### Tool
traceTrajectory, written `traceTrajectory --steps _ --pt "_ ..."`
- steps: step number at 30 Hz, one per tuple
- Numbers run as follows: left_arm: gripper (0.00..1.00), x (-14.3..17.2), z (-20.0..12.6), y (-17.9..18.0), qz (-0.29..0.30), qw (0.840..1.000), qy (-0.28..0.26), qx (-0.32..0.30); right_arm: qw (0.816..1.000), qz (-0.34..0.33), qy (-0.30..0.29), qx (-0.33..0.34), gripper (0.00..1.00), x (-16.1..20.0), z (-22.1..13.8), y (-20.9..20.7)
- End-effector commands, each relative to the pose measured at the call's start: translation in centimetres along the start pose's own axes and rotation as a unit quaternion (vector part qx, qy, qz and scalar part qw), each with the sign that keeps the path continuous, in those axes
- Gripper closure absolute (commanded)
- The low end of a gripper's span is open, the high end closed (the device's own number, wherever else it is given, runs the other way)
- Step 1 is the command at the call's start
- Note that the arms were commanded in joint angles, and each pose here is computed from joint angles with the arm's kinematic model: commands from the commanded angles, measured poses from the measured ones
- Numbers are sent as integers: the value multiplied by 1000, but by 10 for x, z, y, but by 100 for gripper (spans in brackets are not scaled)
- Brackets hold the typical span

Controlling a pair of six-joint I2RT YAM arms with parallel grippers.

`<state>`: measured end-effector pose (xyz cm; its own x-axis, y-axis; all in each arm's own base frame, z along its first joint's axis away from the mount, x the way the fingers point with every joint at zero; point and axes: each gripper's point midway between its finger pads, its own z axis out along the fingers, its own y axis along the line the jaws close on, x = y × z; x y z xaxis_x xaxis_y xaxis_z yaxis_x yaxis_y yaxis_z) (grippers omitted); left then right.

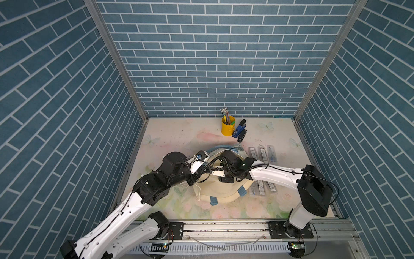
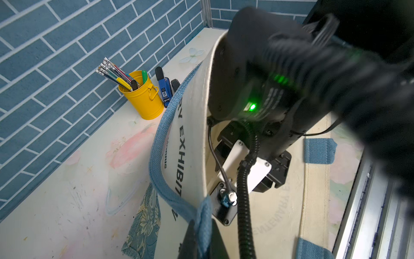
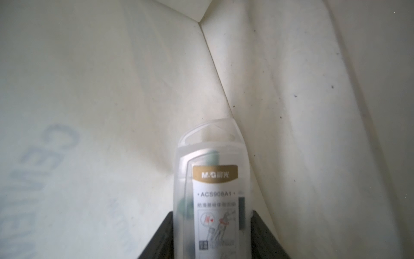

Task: Take out the compass set from the canvas bag
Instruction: Pick up the compass set from the canvas bag, then place the compass set at the center of the board.

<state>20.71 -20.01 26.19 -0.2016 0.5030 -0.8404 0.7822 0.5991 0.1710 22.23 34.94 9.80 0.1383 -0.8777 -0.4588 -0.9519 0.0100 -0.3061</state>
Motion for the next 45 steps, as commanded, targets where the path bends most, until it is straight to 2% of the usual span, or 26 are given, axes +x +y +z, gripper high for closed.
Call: traceTrajectory --steps 1,5,9,13,20,27,29,31,34,37,40,42,45 --pt "100 -4 -3 -1 -7 1000 -13 0 1000 18 -12 -5 60 3 -14 8" --pt "100 -5 -5 4 -12 1000 -16 -16 999 19 -39 -3 61 -3 -33 12" --pt "100 -6 -6 11 -21 999 -19 -35 994 22 -104 -18 61 -28 -65 21" --pt "100 -7 -7 15 -25 998 -22 -49 991 20 -128 -22 61 -50 -94 25" --pt "100 -8 -13 21 -35 997 -27 -65 980 21 -194 -37 61 -97 -169 38" --pt "100 -7 -15 23 -43 996 -26 -74 974 91 -197 71 68 -99 -237 -10" --pt "100 -8 -16 25 -44 996 -28 -77 968 133 -188 99 69 -87 -252 -26" --pt "100 -9 -17 25 -44 996 -29 -78 956 195 -168 143 71 -61 -263 -52" --pt "100 -10 -18 24 -45 996 -34 -75 925 287 -136 211 69 3 -261 -82" --pt "100 -9 -19 22 -47 996 -38 -72 880 404 -95 231 71 82 -238 -95" --pt "100 -9 -19 22 -45 996 -37 -71 805 534 -36 255 75 157 -213 -97" --pt "100 -10 -19 21 -45 996 -38 -68 742 616 -24 261 75 195 -193 -93" --pt "100 -14 -19 21 -48 996 -42 -64 689 668 -10 283 72 232 -157 -79"
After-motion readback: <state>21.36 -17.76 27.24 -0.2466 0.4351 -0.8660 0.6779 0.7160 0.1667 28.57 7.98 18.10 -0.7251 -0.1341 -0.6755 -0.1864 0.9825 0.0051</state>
